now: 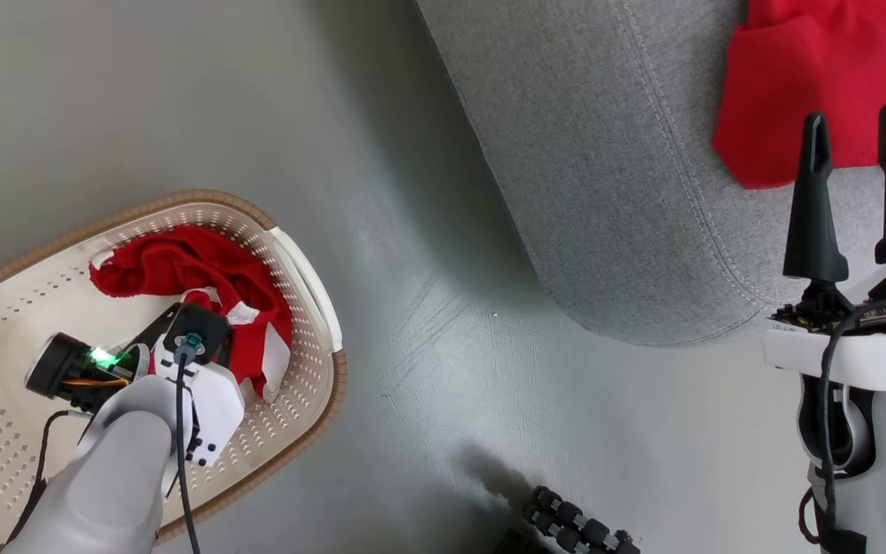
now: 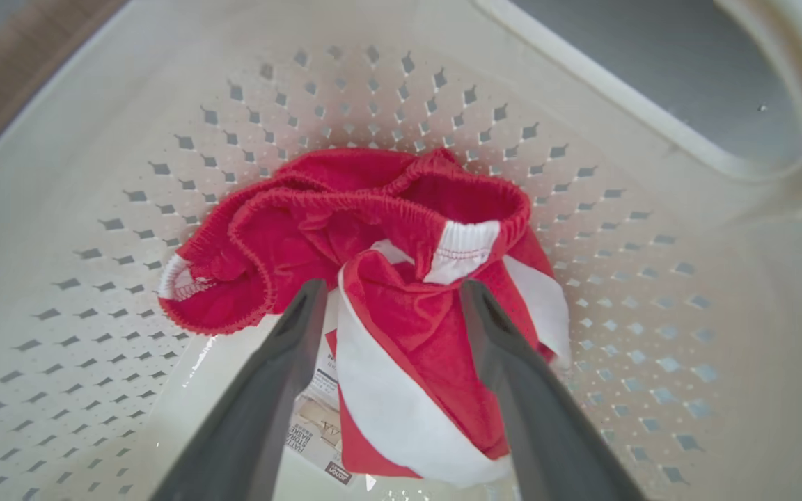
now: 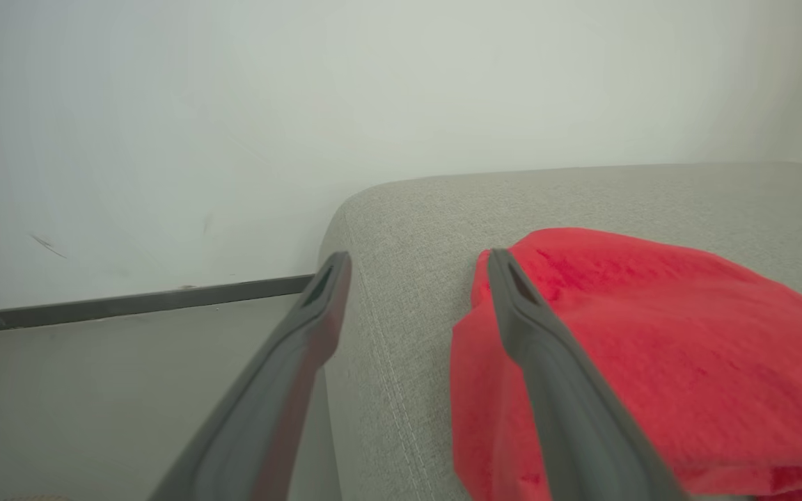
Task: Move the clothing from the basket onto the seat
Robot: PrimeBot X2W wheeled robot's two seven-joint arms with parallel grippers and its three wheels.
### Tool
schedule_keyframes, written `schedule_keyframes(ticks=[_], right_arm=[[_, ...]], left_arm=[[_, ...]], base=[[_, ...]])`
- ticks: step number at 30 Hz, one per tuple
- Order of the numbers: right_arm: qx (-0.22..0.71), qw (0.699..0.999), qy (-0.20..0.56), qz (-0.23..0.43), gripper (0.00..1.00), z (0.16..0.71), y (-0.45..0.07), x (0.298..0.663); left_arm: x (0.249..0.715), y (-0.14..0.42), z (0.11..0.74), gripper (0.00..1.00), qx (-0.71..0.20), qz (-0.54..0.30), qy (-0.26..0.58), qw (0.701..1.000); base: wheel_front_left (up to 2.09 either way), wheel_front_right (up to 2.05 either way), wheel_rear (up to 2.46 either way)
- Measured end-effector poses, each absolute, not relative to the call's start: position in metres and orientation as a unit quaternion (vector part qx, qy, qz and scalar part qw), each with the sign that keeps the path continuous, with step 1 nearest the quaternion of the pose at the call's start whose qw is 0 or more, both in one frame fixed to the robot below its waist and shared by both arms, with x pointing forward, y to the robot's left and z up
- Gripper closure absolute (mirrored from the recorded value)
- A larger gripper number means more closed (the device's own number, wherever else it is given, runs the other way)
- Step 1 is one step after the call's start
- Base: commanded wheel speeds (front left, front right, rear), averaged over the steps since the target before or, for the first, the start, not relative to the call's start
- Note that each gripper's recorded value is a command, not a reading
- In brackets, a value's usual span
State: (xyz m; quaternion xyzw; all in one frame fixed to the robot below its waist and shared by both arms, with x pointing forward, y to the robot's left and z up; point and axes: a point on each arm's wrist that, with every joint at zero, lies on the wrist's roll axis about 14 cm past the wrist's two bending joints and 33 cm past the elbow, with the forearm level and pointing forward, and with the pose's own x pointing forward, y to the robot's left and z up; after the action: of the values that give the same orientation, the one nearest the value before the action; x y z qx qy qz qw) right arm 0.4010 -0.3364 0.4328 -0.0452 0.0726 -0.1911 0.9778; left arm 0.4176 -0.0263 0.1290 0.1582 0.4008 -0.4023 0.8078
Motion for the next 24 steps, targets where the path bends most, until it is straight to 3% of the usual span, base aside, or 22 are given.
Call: schedule_keyframes(ticks=[9,24], right_arm=[[-0.050,0.979,0.075,-0.182,0.00,0.428,-0.332,0.407],[-0.051,0.981,0.088,-0.168,0.00,0.415,-0.324,0.414]], left_arm=[[0.400,-0.021,0.114,0.00,0.185,-0.408,0.439,0.779],[0.403,-0.003,0.091,0.00,0.227,-0.391,0.465,0.762]], base=[[0.00,0.00,0.00],[0.00,0.00,0.00]])
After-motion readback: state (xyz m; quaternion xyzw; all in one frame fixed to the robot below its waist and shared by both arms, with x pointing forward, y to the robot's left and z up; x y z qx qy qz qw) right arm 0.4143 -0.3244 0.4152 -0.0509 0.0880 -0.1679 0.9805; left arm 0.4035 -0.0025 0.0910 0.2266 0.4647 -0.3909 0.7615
